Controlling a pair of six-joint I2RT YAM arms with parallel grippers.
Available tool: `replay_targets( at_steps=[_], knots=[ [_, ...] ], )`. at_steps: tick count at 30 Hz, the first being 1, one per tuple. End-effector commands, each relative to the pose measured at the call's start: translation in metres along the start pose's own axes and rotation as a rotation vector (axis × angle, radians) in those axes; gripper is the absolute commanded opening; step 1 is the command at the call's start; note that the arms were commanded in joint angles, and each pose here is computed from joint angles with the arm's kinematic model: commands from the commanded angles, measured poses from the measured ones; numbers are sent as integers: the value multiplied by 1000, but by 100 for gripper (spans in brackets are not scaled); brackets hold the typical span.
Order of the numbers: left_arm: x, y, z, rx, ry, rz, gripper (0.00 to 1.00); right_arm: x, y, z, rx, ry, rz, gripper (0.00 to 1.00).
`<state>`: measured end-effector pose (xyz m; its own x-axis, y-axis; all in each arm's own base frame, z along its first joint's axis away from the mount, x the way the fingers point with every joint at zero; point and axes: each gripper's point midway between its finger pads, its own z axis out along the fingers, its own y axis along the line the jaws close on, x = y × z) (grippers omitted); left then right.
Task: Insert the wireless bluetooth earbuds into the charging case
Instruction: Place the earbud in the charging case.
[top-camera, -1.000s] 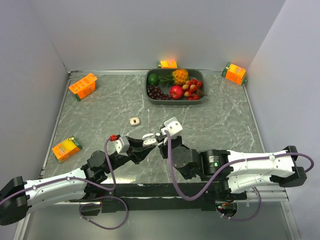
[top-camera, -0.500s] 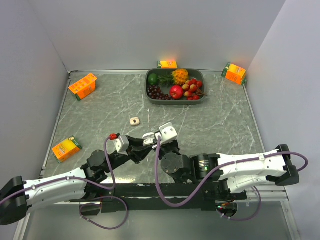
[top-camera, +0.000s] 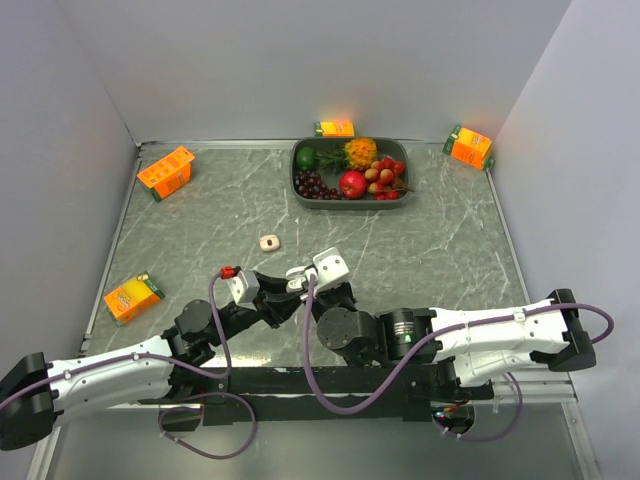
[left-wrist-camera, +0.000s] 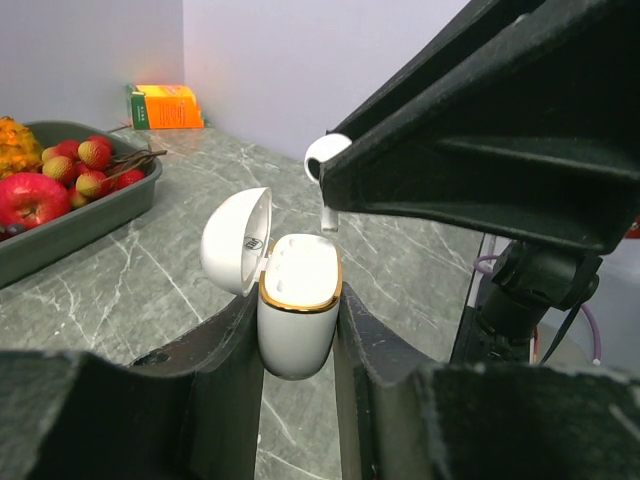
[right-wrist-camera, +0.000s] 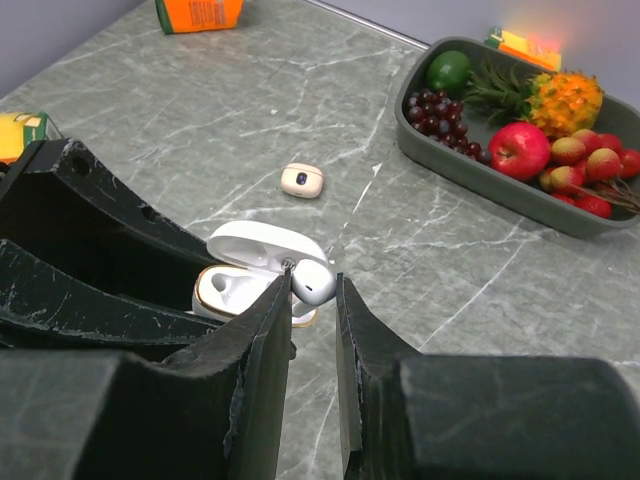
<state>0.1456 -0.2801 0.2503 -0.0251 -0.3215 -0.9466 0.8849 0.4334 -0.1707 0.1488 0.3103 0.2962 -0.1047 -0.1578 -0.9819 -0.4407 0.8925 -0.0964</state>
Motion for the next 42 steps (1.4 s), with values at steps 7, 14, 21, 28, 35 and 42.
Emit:
replay_targets(
  at_steps=[7, 14, 21, 28, 35, 42],
  knots=[
    [-34, -10, 7, 28, -86, -20, 1, 5, 3, 3, -5, 26, 9, 0],
    [-35, -10, 7, 27, -91, -17, 1, 7, 6, 4, -10, 35, -2, 0],
    [-33, -10, 7, 30, -85, -22, 1, 7, 3, 5, -1, 36, -5, 0],
    [-34, -11, 9, 34, -83, -26, 1, 9, 4, 7, 2, 39, -17, 0],
    [-34, -13, 10, 42, -84, -29, 1, 11, 4, 8, 3, 42, -19, 0],
    [-34, -14, 12, 49, -85, -34, 1, 11, 4, 9, 2, 47, -22, 0]
  ],
)
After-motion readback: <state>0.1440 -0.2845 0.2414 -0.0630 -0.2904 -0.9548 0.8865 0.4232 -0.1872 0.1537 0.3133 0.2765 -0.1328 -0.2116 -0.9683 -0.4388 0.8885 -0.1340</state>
